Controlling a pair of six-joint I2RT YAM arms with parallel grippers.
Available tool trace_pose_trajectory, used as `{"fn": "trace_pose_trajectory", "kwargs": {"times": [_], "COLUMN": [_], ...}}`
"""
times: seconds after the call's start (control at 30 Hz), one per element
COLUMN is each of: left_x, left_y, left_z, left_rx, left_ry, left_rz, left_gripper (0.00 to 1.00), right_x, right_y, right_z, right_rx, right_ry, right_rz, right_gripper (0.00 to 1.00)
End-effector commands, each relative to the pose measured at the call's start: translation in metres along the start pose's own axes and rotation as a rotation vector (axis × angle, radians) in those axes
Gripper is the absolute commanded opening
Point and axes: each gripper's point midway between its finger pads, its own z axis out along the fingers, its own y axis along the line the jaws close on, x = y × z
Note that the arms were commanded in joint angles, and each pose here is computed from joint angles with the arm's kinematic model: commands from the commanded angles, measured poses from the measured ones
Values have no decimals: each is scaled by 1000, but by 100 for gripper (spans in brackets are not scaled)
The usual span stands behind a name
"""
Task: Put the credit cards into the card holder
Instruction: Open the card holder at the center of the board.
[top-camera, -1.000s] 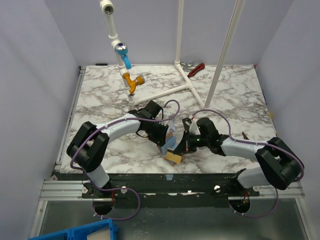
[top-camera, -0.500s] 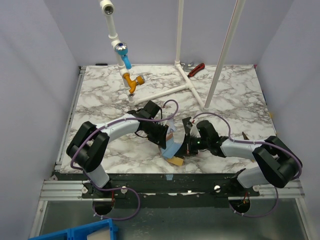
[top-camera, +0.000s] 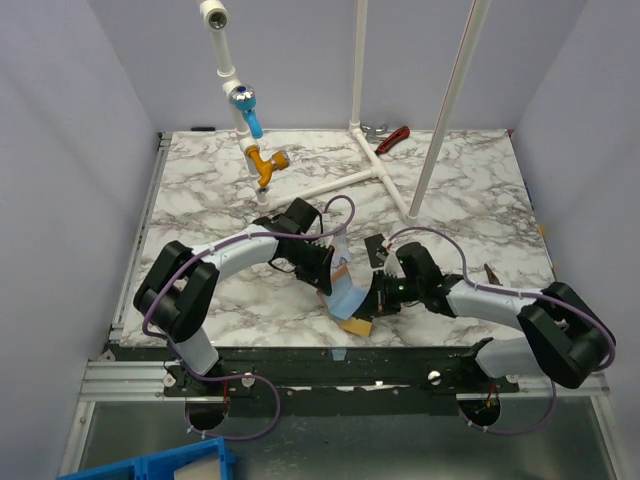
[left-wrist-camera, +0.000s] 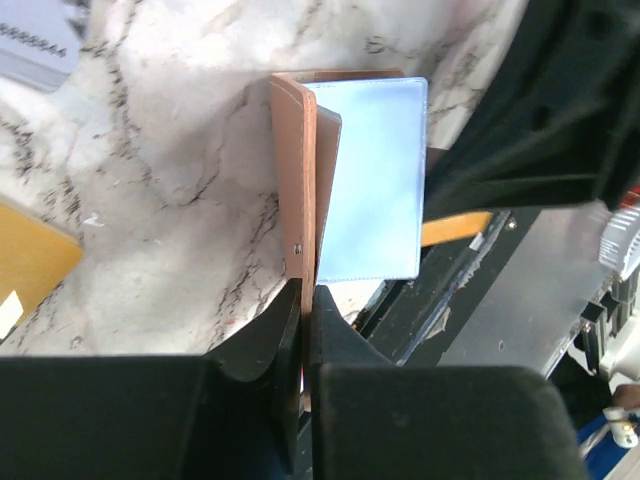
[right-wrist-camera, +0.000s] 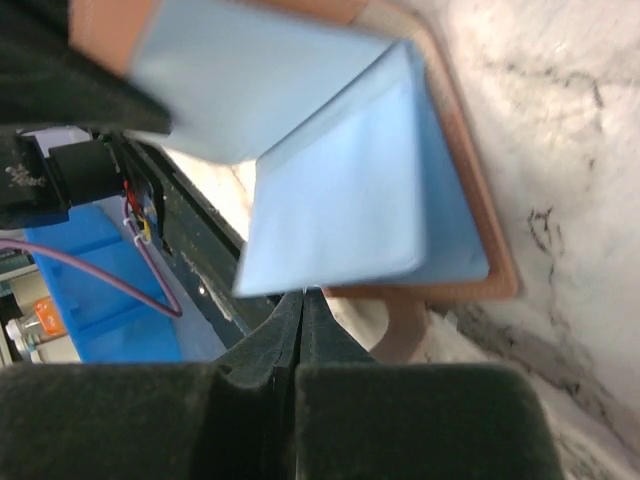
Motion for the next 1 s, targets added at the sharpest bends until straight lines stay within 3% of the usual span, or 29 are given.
{"fn": "trace_pose_trajectory", "kwargs": {"times": [0.0,0.37,0.97], "left_x": [-3,-2,-1], "left_y": [23,24,19], "left_z": [1,1,2], "left_rx": [-131,-151,-132], "left_ry": [14,13,20], "left_rz": [5,14,28], "left_gripper": [0,0,0], "right_x": [21,31,27], "right_y": [-11,11,6], "right_z": [-17,-36,-23], "right_rx": [59,-21,-25], "right_ry": [51,71,75], "right_rz": [13,-26,-11], "right_gripper": [1,1,1]}}
